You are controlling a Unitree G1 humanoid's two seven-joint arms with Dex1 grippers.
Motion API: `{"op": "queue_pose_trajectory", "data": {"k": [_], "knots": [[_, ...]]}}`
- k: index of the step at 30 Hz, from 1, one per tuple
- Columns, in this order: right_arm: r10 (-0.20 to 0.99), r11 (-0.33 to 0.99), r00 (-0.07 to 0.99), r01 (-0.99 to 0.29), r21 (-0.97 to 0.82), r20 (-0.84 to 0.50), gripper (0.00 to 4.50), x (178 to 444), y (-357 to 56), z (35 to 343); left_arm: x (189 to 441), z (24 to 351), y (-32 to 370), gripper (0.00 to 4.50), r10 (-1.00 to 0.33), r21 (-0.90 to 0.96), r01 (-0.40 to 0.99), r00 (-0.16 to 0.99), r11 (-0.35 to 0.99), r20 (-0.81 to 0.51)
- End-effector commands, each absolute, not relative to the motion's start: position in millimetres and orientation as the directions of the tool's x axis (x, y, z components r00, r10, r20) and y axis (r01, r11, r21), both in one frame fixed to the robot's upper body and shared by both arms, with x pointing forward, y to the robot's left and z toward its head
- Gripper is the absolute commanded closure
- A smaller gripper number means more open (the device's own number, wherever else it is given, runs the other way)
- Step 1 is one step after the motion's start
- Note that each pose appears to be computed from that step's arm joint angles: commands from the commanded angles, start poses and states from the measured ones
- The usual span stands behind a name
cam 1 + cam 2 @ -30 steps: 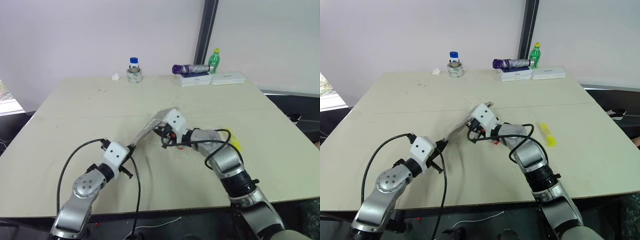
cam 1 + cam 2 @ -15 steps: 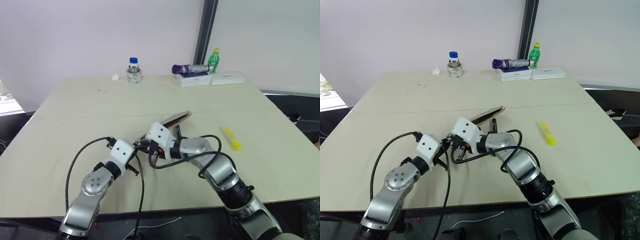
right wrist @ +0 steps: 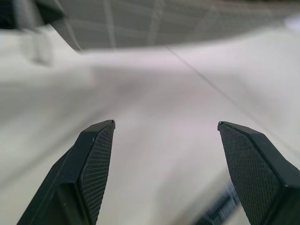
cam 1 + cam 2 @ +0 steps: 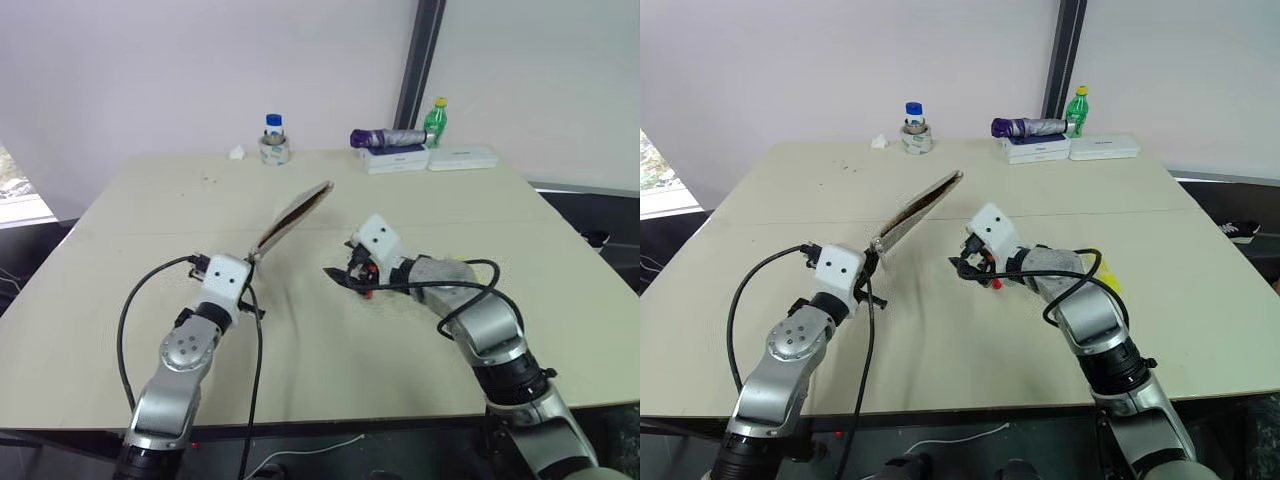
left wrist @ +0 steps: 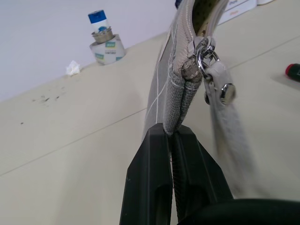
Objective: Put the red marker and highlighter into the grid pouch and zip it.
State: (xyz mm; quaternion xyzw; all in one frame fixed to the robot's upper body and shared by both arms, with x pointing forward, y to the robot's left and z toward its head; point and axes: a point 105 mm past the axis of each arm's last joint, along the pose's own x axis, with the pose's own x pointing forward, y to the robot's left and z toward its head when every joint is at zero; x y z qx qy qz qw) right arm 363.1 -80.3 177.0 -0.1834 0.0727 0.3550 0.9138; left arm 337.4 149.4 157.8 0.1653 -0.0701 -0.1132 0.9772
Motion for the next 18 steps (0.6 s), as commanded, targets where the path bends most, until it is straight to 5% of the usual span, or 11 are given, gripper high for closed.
{"op": "queue_pose_trajectory", "data": {"k": [1,13,16,18], "knots": [[0.562,0.752,0.781,-0.620,-0.225,-0.272,0.89,369.6,-93.9,171.5,340.1,165.0,152.7,4.50,-0.232,0.369,0.176,0.966,0.913,0.113],[0.378,0.891,0.828,-0.446,-0.080,-0.414,0.89,380.6,-115.2,121.1,341.1,150.2,142.6,4.50,-0.272,0.361,0.237,0.961,0.902,0.049],[0.348,0.900,0.833,-0.425,-0.095,-0.429,1.80,381.7,-120.0,116.4,340.5,150.2,141.1,4.50,-0.279,0.359,0.244,0.959,0.901,0.050],[0.345,0.902,0.834,-0.422,-0.095,-0.430,2.78,382.1,-121.2,116.5,340.1,150.0,140.3,4.50,-0.285,0.355,0.250,0.957,0.901,0.049]]}}
